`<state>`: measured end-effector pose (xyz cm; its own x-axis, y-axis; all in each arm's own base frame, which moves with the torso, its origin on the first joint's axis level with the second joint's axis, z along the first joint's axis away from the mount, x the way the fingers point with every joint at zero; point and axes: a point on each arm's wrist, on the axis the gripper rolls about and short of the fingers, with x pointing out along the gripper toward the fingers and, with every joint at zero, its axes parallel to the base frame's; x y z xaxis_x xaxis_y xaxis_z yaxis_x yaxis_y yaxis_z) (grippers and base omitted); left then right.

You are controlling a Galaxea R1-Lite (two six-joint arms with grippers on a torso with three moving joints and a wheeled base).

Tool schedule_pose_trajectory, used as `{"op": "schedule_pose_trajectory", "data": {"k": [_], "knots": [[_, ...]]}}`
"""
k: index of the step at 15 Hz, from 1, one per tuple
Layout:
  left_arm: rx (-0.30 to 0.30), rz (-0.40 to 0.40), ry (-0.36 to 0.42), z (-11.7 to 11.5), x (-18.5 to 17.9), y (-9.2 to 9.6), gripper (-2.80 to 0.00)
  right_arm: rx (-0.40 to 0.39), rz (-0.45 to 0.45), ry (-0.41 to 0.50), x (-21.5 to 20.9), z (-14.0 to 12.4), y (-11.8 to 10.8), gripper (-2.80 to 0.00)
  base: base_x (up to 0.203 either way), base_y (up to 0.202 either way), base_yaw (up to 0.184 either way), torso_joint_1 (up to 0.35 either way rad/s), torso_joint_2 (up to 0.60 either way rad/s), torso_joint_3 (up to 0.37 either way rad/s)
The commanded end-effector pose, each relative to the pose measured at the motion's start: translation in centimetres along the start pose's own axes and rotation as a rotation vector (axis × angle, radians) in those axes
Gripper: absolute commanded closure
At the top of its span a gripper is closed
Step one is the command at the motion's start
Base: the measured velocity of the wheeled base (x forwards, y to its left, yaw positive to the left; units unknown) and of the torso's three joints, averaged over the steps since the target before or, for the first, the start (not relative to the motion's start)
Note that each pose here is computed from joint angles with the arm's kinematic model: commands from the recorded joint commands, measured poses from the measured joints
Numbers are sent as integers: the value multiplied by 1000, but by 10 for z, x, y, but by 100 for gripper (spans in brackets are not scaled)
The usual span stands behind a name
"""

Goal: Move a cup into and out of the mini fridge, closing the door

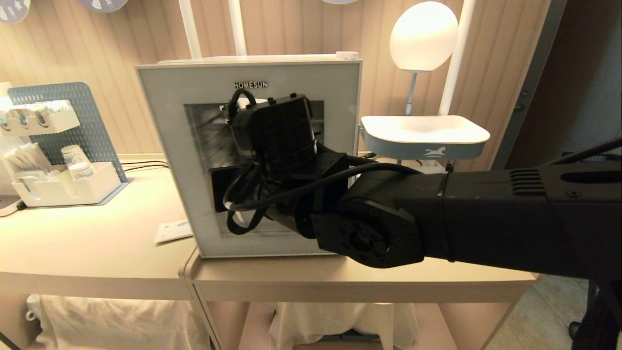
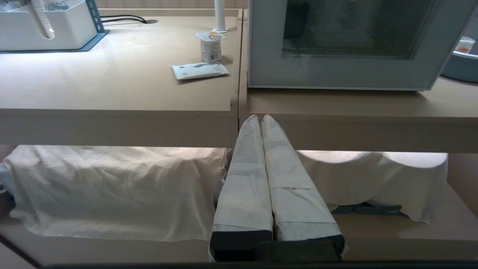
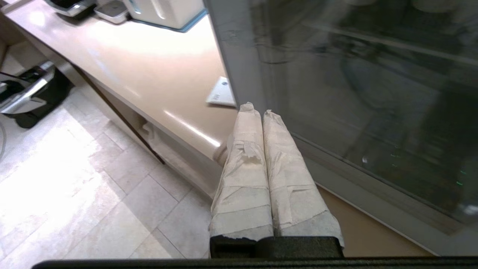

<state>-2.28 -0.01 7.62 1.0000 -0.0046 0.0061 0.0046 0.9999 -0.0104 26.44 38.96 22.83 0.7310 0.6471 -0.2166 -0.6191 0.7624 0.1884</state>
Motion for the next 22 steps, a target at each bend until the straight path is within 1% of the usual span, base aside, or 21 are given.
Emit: {"op": "schedule_pose_trajectory", "data": {"k": [1,2,3,4,5,7,8,9,10,11,12,13,15,16,17,18,19,20,21,22], "knots": [[0,0,-2,0,0,0,0,-10,-12,17,-22,3,-3,0,0,0,0,0,0,0],[0,0,-2,0,0,0,0,-12,-35,12,-41,10,-8,0,0,0,0,0,0,0],[0,0,-2,0,0,0,0,-11,-81,4,-62,17,-16,0,0,0,0,0,0,0],[0,0,-2,0,0,0,0,-7,-136,-15,-84,24,-27,0,0,0,0,0,0,0],[0,0,-2,0,0,0,0,7,-203,-55,-111,37,-44,0,0,0,0,0,0,0],[0,0,-2,0,0,0,0,46,-366,-174,-178,65,-81,0,0,0,0,0,0,0],[0,0,-3,0,0,0,0,65,-464,-244,-219,77,-99,0,0,0,0,0,0,0],[0,0,-2,0,0,0,0,86,-564,-316,-264,84,-115,0,0,0,0,0,0,0],[0,0,-2,0,0,0,0,106,-656,-384,-311,84,-124,0,0,0,0,0,0,0],[0,0,-2,0,0,0,0,123,-747,-444,-355,77,-130,0,0,0,0,0,0,0],[0,0,-2,0,0,0,0,134,-858,-503,-398,63,-135,0,0,0,0,0,0,0],[0,0,-2,0,0,0,0,139,-989,-563,-437,45,-136,0,0,0,0,0,0,0],[0,0,-2,0,0,0,0,125,-1214,-660,-496,-2,-124,0,0,0,0,0,0,0],[0,0,-2,0,0,0,0,114,-1319,-685,-511,-29,-116,0,0,0,0,0,0,0],[0,0,-2,0,0,0,0,116,-1410,-688,-514,-53,-114,0,0,0,0,0,0,0],[0,0,-2,0,0,0,0,121,-1511,-657,-507,-75,-118,0,0,0,0,0,0,0],[0,0,-3,0,0,0,0,105,-1605,-596,-498,-91,-123,0,0,0,0,0,0,0],[0,0,-2,0,0,0,0,80,-1658,-541,-491,-96,-127,0,0,0,0,0,0,0],[0,0,-2,0,0,0,0,64,-1701,-526,-489,-95,-126,0,0,0,0,0,0,0],[0,0,-2,0,0,0,0,43,-1709,-524,-487,-98,-124,0,0,0,0,0,0,0]]}}
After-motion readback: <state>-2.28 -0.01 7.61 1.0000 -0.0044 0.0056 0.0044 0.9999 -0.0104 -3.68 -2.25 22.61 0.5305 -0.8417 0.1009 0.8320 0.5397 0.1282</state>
